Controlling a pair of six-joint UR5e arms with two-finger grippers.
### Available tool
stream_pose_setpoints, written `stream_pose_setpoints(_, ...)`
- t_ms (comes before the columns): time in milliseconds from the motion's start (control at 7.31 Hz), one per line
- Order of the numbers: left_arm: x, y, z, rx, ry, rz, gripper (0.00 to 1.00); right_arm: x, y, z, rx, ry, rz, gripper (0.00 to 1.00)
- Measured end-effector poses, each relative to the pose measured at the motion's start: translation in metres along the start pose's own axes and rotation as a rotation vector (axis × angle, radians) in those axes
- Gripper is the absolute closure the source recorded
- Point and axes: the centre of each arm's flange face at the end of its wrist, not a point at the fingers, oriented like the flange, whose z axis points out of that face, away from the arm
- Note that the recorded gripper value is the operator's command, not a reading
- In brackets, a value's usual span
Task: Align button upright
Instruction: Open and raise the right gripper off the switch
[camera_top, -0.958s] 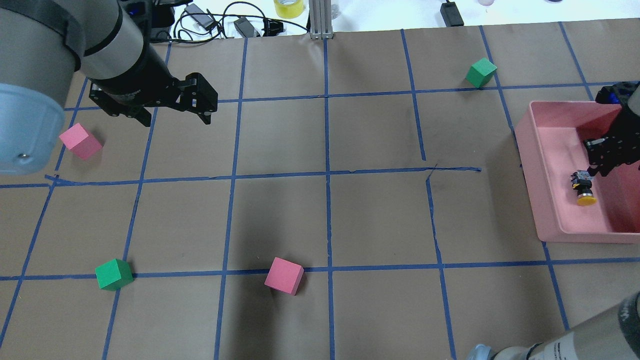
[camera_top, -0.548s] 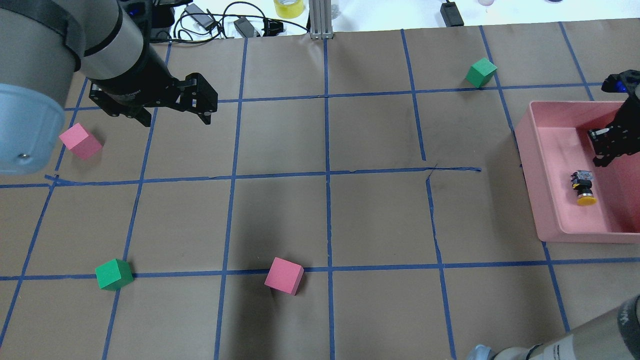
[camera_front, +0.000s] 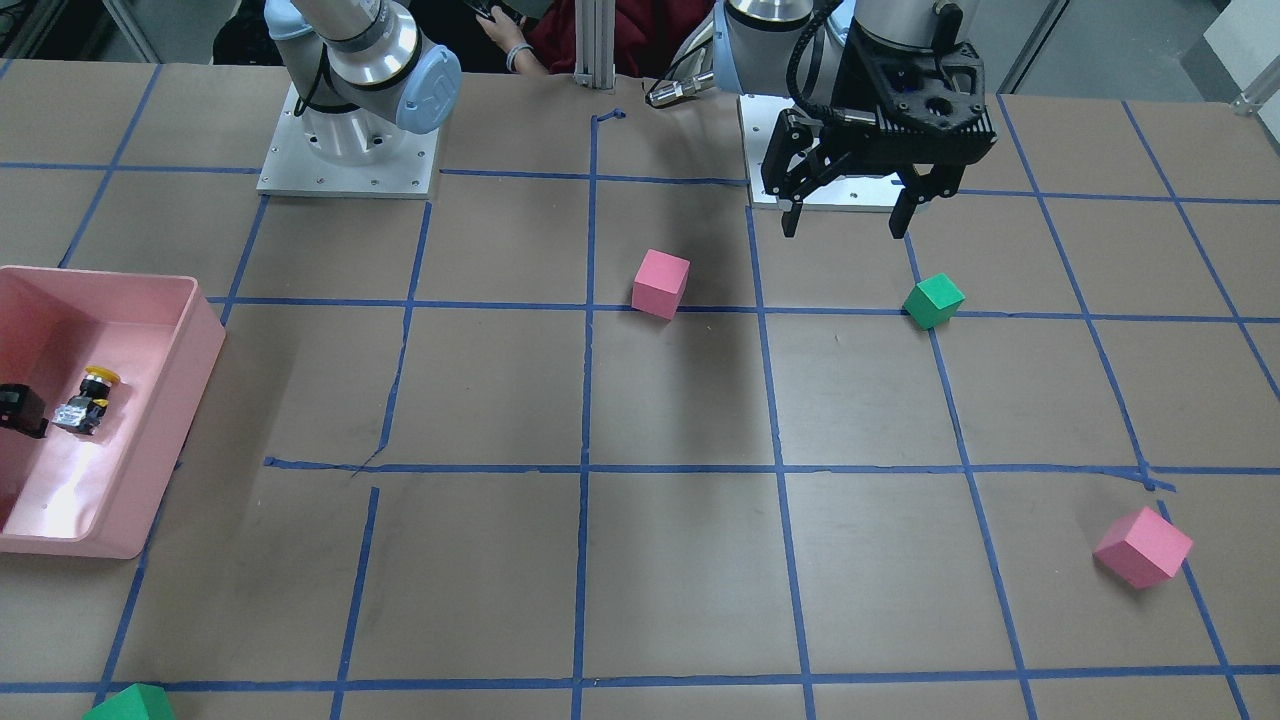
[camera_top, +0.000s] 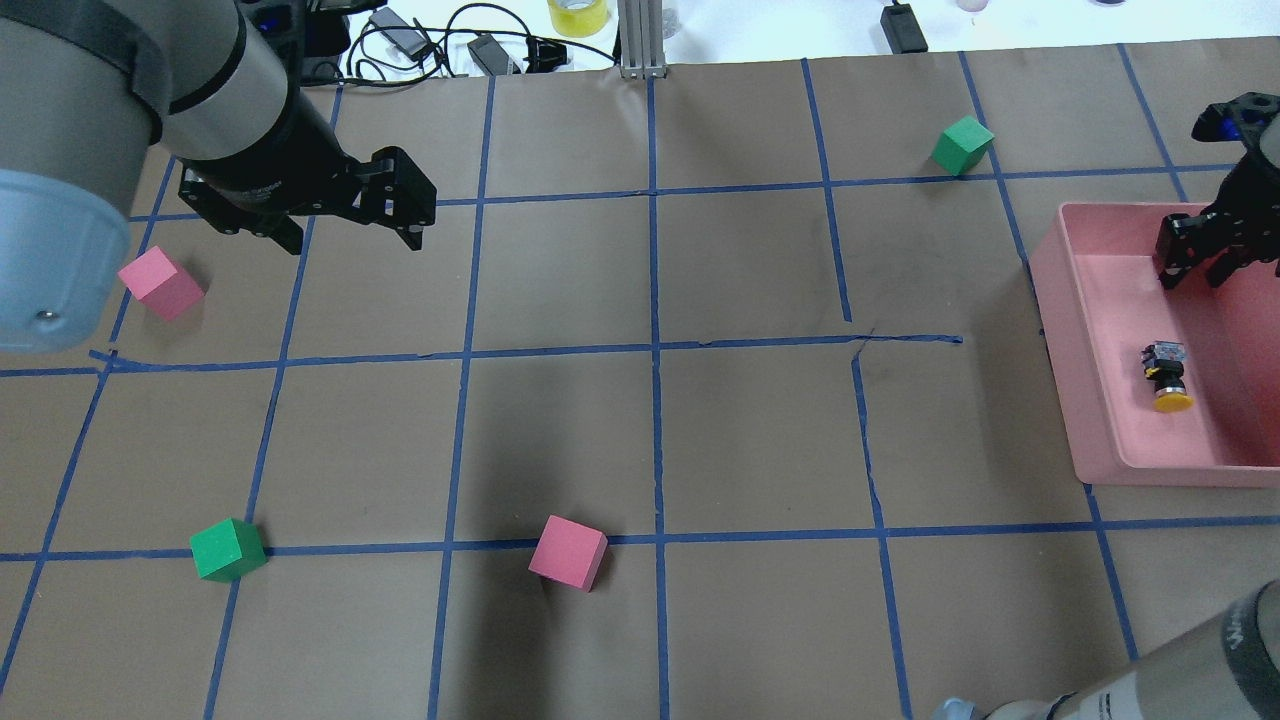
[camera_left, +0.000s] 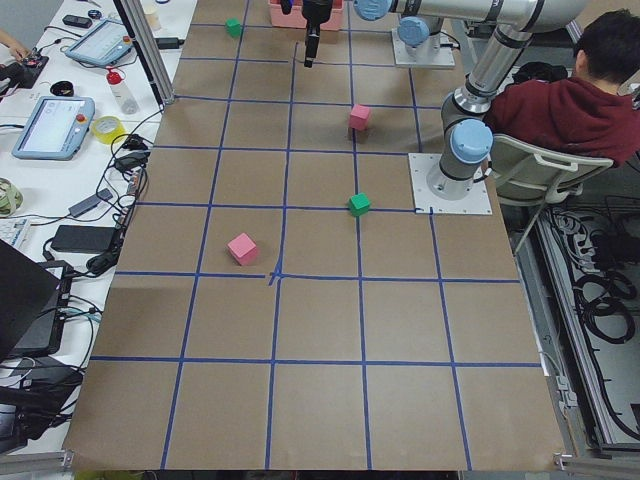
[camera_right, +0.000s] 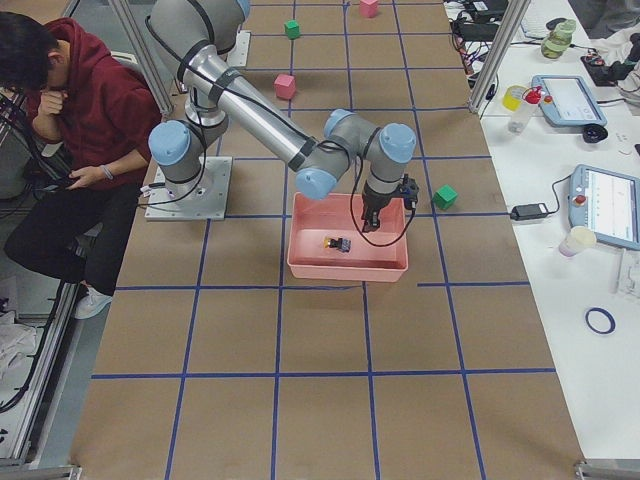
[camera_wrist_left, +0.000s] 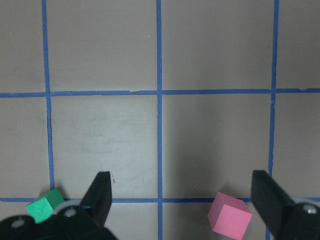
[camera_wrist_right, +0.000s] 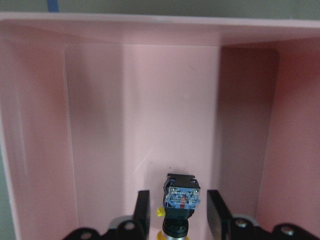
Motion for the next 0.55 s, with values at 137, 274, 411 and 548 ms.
stream_pose_setpoints(137,0.000,0.000,0.000,0.000,0.001,0.001,0.00,0.002,-0.007,0.016,0.004,0.002,-0.005,0.00)
stream_pose_setpoints(274,0.000,0.000,0.000,0.000,0.001,0.001,0.00,0.004,-0.012,0.030,0.004,-0.002,-0.004,0.01)
stream_pose_setpoints(411,0.000,0.000,0.000,0.000,0.000,0.001,0.00,0.003,-0.014,0.041,-0.002,-0.009,-0.001,0.01)
stream_pose_setpoints(548,0.000,0.000,0.000,0.000,0.000,0.000,0.00,0.003,-0.016,0.051,-0.013,-0.016,0.000,0.01)
